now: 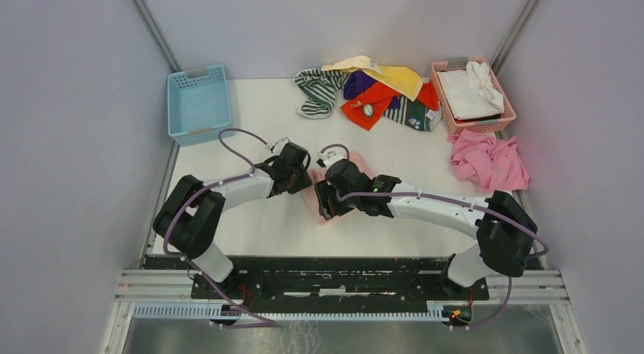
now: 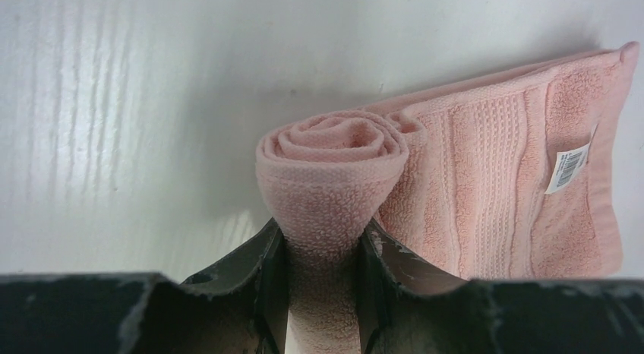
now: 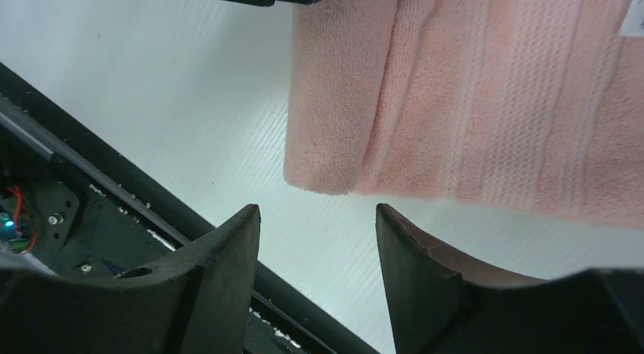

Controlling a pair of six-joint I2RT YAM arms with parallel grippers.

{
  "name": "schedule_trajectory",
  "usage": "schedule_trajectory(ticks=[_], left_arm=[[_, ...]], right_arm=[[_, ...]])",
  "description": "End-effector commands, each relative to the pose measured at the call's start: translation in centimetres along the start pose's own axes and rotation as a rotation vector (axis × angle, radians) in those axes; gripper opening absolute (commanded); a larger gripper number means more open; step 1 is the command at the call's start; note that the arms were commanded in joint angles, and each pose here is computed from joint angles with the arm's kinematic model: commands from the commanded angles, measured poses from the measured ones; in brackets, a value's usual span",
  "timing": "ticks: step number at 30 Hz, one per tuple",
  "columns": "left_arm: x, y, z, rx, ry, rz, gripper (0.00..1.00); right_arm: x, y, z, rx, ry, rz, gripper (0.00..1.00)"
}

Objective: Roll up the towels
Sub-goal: Roll the towel at the center of the board.

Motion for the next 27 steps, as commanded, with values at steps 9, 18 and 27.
schedule_trajectory(ticks=[9, 18, 27], left_arm=[[4.7, -1.6, 2.1, 0.018, -0.011, -0.165, 0.34], [4.7, -1.8, 2.3, 0.014, -0.055, -0.154, 0.35], [5.4, -4.0, 1.9, -0.038, -0.095, -0.131, 0.42]], right_arm=[[3.4, 3.9, -0.7, -0.098, -0.193, 0.047, 0.64], [3.9, 6.7, 1.9, -0.019, -0.255, 0.091, 0.56], [2.6, 4.4, 3.8, 0.036, -0.145, -0.038, 0.00]])
Point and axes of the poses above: each gripper's point midway between its finger pads, its own y axis out along the fingers, its own x axis along the line the jaws close on, z = x × y, the point moved 5 cm from there along -y, back along the fingers, and after that the axes turned 1 degree about -y, right-handed, at the moved point
